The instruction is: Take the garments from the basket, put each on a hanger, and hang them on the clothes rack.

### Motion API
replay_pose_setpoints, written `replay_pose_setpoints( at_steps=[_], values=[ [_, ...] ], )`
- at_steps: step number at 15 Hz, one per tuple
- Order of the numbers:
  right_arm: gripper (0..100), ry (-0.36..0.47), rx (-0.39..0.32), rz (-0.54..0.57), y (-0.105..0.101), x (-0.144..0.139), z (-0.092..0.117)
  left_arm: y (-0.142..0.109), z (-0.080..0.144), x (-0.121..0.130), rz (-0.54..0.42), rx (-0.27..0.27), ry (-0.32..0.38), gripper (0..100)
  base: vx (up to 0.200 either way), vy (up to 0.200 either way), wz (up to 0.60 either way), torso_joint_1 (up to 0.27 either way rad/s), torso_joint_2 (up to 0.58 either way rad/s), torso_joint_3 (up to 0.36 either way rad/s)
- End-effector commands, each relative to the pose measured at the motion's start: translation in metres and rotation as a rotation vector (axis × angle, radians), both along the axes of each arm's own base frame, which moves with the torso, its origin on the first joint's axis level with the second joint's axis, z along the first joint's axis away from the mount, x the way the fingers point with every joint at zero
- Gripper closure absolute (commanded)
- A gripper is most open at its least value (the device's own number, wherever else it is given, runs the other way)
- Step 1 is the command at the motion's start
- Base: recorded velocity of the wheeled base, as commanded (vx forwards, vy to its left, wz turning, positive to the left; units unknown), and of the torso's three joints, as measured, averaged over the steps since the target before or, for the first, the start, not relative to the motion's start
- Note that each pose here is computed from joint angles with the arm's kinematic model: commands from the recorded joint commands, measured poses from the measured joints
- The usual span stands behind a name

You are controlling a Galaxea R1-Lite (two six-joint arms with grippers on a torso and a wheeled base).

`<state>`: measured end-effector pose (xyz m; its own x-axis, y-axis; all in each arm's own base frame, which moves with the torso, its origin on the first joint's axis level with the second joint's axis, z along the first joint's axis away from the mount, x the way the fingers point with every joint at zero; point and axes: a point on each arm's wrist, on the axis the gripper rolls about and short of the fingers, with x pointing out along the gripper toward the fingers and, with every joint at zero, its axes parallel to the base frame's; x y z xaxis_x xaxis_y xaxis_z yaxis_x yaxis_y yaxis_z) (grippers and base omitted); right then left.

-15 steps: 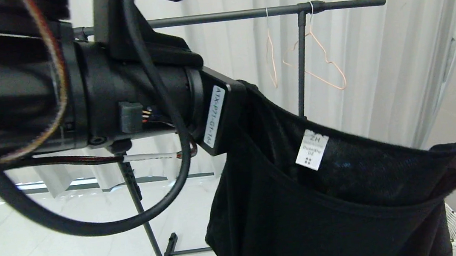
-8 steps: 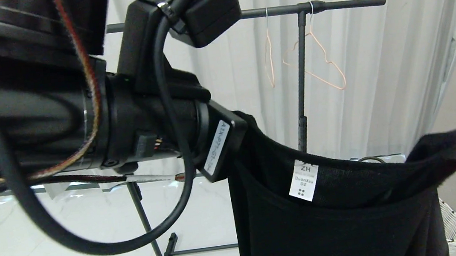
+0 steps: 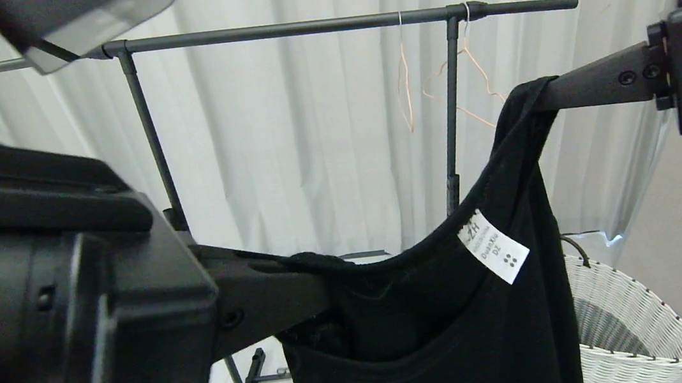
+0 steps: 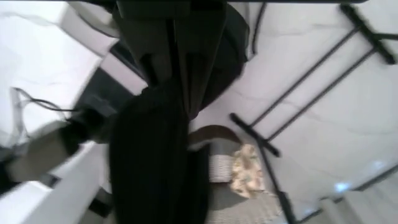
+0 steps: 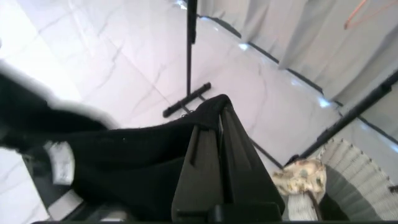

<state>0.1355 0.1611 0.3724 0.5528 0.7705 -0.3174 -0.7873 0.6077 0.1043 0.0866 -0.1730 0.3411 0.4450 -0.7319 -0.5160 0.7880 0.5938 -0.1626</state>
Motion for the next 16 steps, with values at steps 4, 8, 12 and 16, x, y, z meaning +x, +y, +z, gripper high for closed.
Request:
replay_pose_setpoints(
  at_steps=[4, 8, 12, 16],
  values=[
    [100, 0.013, -0.022, -0.008, 0.012, 0.012, -0.004, 0.003, -0.001, -0.011, 0.003, 0.015, -0.031, 100, 0.000, 0.000, 0.00, 0.000, 0.00, 0.000],
    [100, 0.075, -0.146, -0.121, -0.019, -0.005, -0.018, 0.012, -0.019, 0.029, 0.084, 0.278, -0.257, 100, 0.000, 0.000, 0.00, 0.000, 0.00, 0.000],
    [100, 0.078, -0.156, -0.139, -0.033, -0.018, -0.026, 0.000, -0.013, 0.043, 0.093, 0.204, -0.273, 100, 0.000, 0.000, 0.00, 0.000, 0.00, 0.000],
    [100, 0.076, -0.151, -0.134, -0.034, -0.020, -0.025, -0.004, -0.016, 0.045, 0.120, 0.166, -0.220, 100, 0.000, 0.000, 0.00, 0.000, 0.00, 0.000]
  ],
)
